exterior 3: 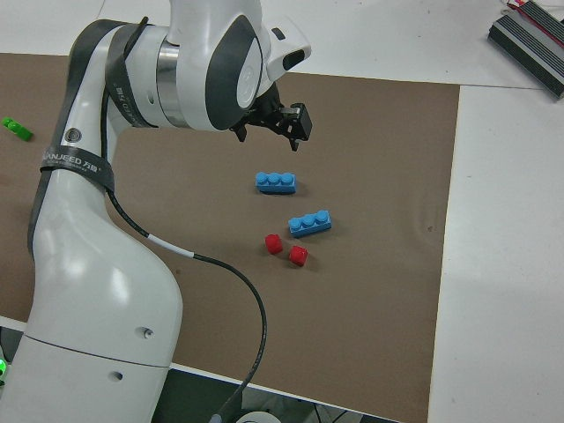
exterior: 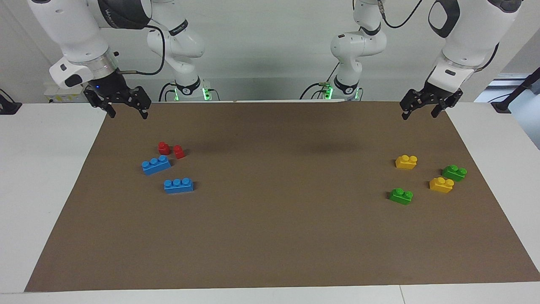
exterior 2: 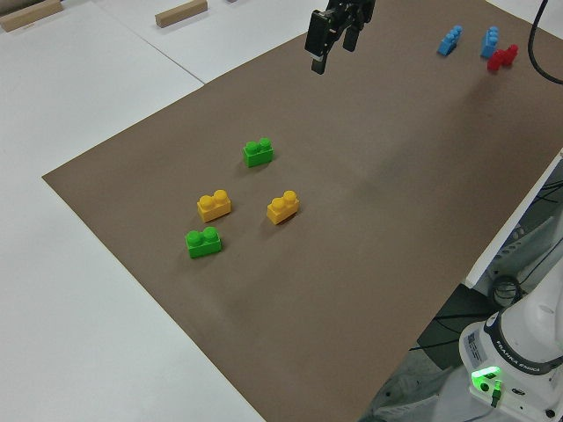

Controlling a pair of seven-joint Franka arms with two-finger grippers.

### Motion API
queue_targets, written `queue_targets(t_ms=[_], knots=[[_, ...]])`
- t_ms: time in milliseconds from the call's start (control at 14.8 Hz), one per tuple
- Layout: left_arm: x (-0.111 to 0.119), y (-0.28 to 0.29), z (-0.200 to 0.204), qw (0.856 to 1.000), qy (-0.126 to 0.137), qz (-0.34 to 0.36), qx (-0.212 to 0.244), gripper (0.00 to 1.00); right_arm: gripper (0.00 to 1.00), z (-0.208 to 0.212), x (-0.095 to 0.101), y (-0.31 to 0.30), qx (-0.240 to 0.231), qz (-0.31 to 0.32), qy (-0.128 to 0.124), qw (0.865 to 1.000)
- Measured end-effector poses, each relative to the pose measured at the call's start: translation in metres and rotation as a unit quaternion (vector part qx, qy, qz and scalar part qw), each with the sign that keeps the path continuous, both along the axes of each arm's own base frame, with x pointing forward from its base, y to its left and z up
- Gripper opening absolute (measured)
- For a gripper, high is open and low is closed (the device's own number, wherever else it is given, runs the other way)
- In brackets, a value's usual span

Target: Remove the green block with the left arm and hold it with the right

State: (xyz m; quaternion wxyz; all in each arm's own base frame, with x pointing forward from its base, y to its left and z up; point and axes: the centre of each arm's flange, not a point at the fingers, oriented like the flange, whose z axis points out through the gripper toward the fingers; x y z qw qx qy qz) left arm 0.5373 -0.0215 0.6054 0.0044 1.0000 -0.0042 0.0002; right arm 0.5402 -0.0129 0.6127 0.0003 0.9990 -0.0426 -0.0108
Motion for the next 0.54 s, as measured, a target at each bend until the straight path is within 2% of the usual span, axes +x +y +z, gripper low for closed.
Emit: queue_targets(t_ms=[540], knots=[[-0.0001, 0.0004, -0.0006, 1.000, 0.001, 0.001, -0.005, 1.00, 1.00, 0.0008, -0.0004, 0.0001, 0.000, 0.000, -0.001, 1.000]])
